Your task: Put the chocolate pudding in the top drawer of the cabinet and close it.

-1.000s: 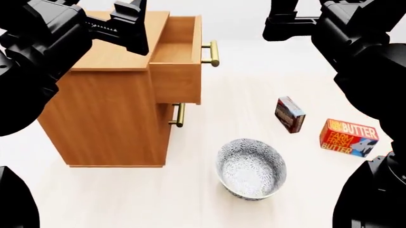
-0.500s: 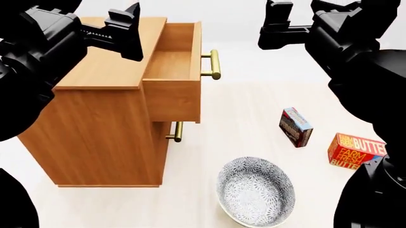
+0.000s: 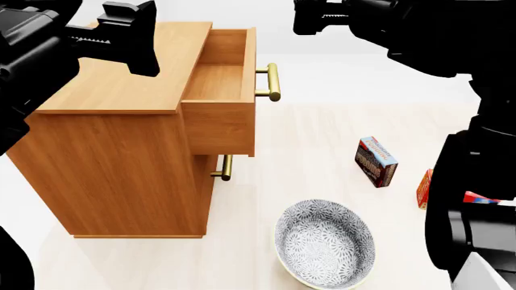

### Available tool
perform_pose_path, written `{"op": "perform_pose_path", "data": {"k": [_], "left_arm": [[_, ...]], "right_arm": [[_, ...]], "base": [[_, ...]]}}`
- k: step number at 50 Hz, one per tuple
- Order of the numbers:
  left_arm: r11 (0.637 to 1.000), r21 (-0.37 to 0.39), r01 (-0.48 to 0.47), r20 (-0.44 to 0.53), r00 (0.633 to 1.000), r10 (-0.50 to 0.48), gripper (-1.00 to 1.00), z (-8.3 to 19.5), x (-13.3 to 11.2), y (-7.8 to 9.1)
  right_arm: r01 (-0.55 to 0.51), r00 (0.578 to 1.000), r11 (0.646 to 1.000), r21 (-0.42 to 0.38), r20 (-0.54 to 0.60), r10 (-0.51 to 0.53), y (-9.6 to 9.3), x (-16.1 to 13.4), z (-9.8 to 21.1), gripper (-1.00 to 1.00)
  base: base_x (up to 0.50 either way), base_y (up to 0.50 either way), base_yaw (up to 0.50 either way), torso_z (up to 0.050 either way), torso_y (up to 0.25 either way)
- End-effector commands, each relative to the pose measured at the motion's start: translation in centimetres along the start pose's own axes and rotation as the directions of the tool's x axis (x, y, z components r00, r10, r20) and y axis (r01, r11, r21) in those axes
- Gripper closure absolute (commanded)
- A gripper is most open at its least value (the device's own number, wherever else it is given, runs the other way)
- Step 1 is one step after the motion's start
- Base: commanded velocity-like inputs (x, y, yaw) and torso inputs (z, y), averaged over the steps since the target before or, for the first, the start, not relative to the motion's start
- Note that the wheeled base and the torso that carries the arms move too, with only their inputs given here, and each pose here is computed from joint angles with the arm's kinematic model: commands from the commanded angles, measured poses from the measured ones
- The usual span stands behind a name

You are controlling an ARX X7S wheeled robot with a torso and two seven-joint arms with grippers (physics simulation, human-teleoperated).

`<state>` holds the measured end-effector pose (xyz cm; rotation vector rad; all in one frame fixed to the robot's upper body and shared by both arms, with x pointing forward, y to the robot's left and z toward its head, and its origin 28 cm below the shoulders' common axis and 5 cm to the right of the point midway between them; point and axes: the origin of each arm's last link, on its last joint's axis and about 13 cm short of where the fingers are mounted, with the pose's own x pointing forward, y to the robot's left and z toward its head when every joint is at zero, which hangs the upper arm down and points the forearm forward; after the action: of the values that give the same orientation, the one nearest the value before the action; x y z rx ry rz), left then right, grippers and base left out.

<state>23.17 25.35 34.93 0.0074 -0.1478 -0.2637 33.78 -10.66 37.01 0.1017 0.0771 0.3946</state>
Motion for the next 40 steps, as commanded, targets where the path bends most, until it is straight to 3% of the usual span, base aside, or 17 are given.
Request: {"op": "perform_pose_path", "data": {"k": [1,9,30,40], "left_arm": [[1.000,-0.022,-0.013,-0.004,1.000,0.013,-1.00,1.6,-2.4,0.2],[1.000,-0.008,-0.012,0.003,1.000,0.012,-1.00,2.9,-3.4,0.2],[1.000,0.012,-0.004,0.008,1.000,0.004,-1.00,3.5,-3.6,0.0],[1.000,0.011,0.001,0.013,1.000,-0.001,-1.00,3.6,-3.6,0.0]], "right_arm": [[-0.080,0.980,0.997,0.013,-0.183,0.081,0.7,3.2,2.6,-1.00],[-0.086,0.965,0.996,-0.022,-0.249,0.078,1.2,5.7,3.7,-1.00],[-0.091,0.931,0.973,-0.214,-0.365,0.006,3.5,6.5,2.4,-1.00],[-0.036,0.923,0.970,-0.239,-0.381,-0.060,4.2,6.2,2.5,-1.00]], "base": [[0.00,0.00,0.00,0.000,0.000],[0.00,0.00,0.00,0.000,0.000],[0.00,0.00,0.00,0.000,0.000],[0.00,0.00,0.00,0.000,0.000]]}}
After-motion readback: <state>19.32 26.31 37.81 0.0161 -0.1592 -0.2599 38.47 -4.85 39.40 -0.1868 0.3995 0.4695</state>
